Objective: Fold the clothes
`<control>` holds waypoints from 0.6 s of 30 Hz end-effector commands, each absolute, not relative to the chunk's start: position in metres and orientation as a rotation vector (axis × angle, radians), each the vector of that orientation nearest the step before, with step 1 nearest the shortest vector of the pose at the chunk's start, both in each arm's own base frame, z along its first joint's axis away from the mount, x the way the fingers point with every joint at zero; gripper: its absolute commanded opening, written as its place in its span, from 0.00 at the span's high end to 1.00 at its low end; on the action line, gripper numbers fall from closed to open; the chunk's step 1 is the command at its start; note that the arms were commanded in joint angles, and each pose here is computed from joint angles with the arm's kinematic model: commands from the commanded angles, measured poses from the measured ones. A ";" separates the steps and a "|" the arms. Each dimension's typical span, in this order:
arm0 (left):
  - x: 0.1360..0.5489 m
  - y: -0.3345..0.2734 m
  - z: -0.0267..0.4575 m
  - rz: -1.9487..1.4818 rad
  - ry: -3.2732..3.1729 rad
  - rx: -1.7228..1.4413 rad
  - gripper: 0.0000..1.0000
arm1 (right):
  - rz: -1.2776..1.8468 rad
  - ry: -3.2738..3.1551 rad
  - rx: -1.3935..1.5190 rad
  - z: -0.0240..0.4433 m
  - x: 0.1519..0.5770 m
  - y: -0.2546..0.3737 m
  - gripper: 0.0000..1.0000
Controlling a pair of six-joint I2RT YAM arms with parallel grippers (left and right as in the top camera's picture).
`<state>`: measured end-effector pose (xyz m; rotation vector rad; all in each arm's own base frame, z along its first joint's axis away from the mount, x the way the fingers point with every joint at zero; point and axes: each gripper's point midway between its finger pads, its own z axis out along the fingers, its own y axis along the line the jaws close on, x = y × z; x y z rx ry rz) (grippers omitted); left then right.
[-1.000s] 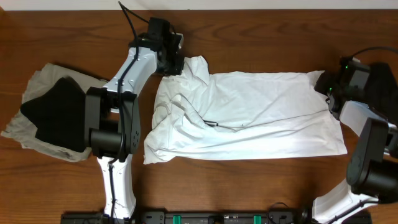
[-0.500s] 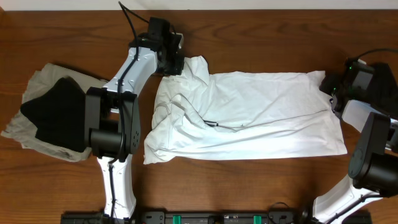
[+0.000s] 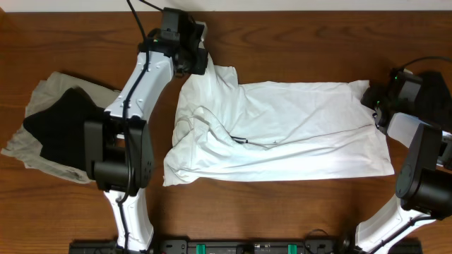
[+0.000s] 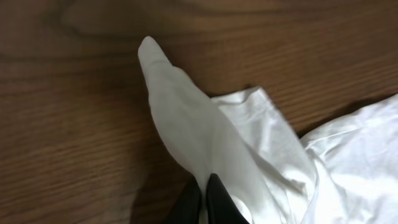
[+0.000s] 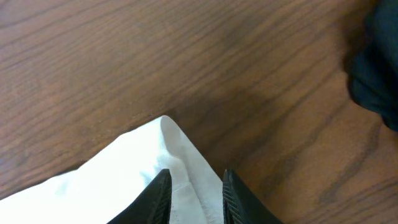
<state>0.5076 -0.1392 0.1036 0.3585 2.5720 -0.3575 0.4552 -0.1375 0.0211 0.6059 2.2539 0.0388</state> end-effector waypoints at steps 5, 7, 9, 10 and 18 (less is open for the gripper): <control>0.506 -0.137 0.106 -0.342 2.568 0.377 0.94 | 0.046 2.250 0.595 0.022 0.459 -0.140 0.73; 0.506 -0.137 0.106 -0.342 2.568 0.377 0.94 | 0.046 2.250 0.595 0.022 0.459 -0.140 0.73; 0.506 -0.137 0.106 -0.342 2.568 0.377 0.94 | 0.046 2.250 0.595 0.022 0.459 -0.140 0.73; 0.506 -0.137 0.106 -0.342 2.568 0.377 0.94 | 0.046 2.249 0.595 0.022 0.459 -0.140 0.73; 0.506 -0.137 0.106 -0.342 2.568 0.377 0.94 | 0.044 2.224 0.586 0.027 0.463 -0.142 0.73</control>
